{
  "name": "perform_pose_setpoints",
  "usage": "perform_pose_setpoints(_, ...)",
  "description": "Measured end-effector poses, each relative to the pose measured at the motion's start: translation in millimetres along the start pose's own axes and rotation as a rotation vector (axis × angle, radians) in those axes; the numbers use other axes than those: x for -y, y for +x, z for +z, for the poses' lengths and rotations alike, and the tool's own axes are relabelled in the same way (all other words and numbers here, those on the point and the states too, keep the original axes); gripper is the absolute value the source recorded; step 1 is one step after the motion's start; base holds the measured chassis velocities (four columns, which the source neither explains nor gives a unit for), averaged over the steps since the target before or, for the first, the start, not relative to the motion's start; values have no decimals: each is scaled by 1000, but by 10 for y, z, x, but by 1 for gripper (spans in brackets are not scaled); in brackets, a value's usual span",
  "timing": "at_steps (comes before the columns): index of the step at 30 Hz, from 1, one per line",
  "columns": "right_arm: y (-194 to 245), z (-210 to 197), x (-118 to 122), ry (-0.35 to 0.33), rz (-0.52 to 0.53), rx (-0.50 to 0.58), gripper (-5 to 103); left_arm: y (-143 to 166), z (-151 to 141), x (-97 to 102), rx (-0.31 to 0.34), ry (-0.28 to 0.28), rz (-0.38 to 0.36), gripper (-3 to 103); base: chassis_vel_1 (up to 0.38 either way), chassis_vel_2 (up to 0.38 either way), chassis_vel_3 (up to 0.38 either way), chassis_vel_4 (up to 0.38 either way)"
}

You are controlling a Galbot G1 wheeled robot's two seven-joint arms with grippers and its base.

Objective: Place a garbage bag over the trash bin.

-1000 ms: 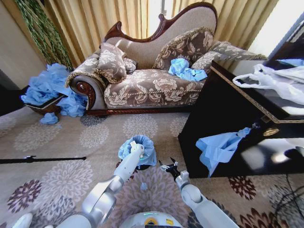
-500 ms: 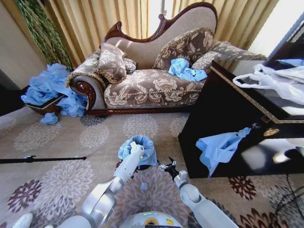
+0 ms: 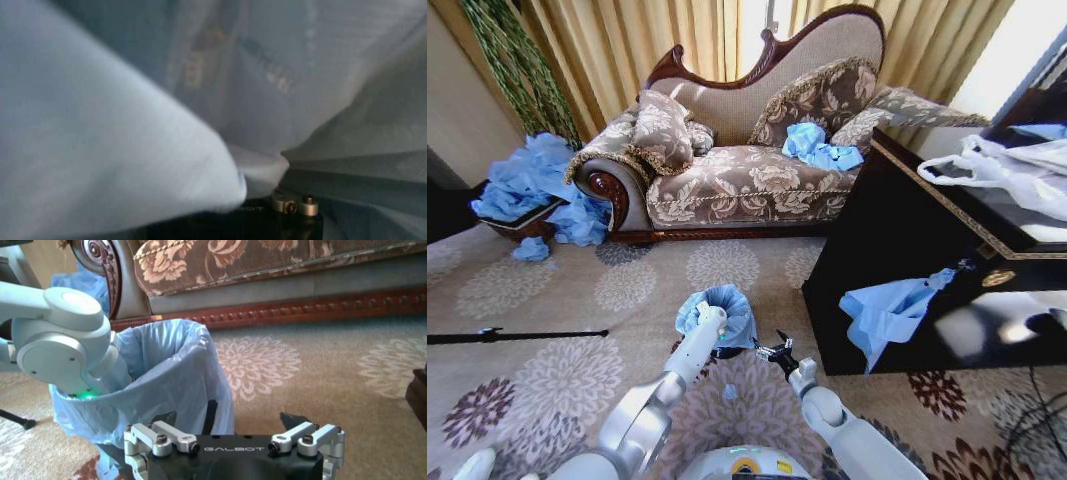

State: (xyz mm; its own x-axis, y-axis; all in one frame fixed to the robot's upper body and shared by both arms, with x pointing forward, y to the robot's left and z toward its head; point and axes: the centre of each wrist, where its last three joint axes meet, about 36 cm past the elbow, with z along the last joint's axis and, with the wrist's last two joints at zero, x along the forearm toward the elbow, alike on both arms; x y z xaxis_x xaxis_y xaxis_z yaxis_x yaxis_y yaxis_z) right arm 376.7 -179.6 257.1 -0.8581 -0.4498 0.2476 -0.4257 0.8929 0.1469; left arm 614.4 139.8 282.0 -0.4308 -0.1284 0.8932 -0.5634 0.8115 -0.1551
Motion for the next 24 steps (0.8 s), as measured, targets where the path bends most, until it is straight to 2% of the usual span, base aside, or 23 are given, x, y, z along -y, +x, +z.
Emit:
perform_pose_setpoints(4,23,-20,-14,2,0,2,100,91,-6,-25,26,-7,38,-3,0,0,0,0)
perform_pose_setpoints(6,39,-32,-30,1,0,4,100,219,-22,-91,55,-21,105,7,0,0,0,0)
perform_pose_setpoints(8,43,-39,-38,1,0,6,100,276,-20,-129,70,-31,128,7,0,0,0,0)
perform_pose_setpoints(12,76,-51,-84,-6,-1,10,100,604,-10,-229,123,-62,215,28,0,0,0,0)
perform_pose_setpoints(15,91,-49,-99,-8,-2,9,100,714,-9,-266,132,-73,240,34,0,0,0,0)
perform_pose_setpoints(18,127,-52,-136,-11,-2,11,100,939,8,-299,162,-86,296,49,0,0,0,0)
perform_pose_setpoints(20,131,-54,-141,-11,-1,12,100,973,12,-301,167,-88,305,49,0,0,0,0)
perform_pose_setpoints(21,147,-62,-154,-14,0,14,100,1071,21,-308,181,-93,329,60,0,0,0,0)
perform_pose_setpoints(23,158,-66,-158,-15,2,16,100,1158,26,-318,195,-98,349,60,0,0,0,0)
perform_pose_setpoints(24,171,-70,-161,-17,3,17,100,1239,28,-328,204,-102,368,66,0,0,0,0)
